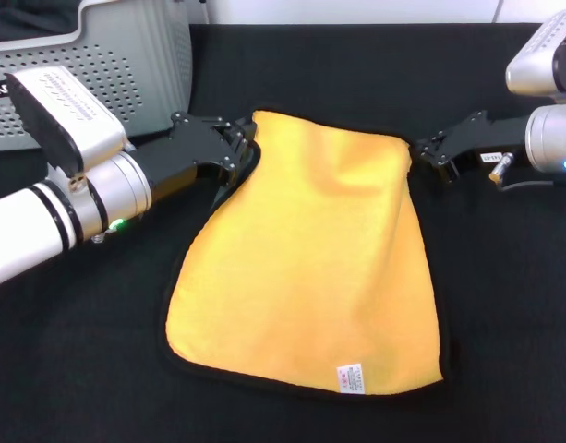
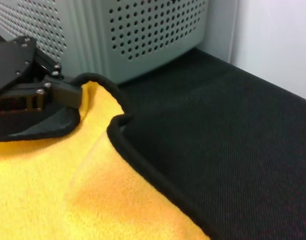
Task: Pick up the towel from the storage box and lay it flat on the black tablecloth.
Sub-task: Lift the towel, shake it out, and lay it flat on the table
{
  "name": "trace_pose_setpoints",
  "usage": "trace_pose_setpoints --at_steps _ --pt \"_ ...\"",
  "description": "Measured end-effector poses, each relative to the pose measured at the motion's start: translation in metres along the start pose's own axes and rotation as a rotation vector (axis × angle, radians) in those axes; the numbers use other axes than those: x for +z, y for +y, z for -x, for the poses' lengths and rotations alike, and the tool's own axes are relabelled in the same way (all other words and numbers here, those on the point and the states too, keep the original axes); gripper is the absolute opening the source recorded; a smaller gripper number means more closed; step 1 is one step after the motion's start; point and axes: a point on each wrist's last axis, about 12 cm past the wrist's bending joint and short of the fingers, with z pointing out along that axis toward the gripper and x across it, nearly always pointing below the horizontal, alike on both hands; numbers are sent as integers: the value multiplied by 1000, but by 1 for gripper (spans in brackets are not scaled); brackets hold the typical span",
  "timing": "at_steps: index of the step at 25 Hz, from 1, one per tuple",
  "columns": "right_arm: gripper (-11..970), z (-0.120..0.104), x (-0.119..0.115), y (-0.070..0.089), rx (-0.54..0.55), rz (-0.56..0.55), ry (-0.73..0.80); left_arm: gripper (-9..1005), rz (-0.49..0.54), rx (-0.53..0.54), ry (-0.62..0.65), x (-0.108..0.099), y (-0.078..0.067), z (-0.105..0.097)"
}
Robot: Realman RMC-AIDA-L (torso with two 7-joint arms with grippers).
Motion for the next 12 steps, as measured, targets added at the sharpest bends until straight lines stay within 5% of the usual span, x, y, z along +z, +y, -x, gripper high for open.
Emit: trace_pose_setpoints --at_steps 12 --pt "74 -2 0 -1 5 -11 5 11 -48 216 13 4 4 10"
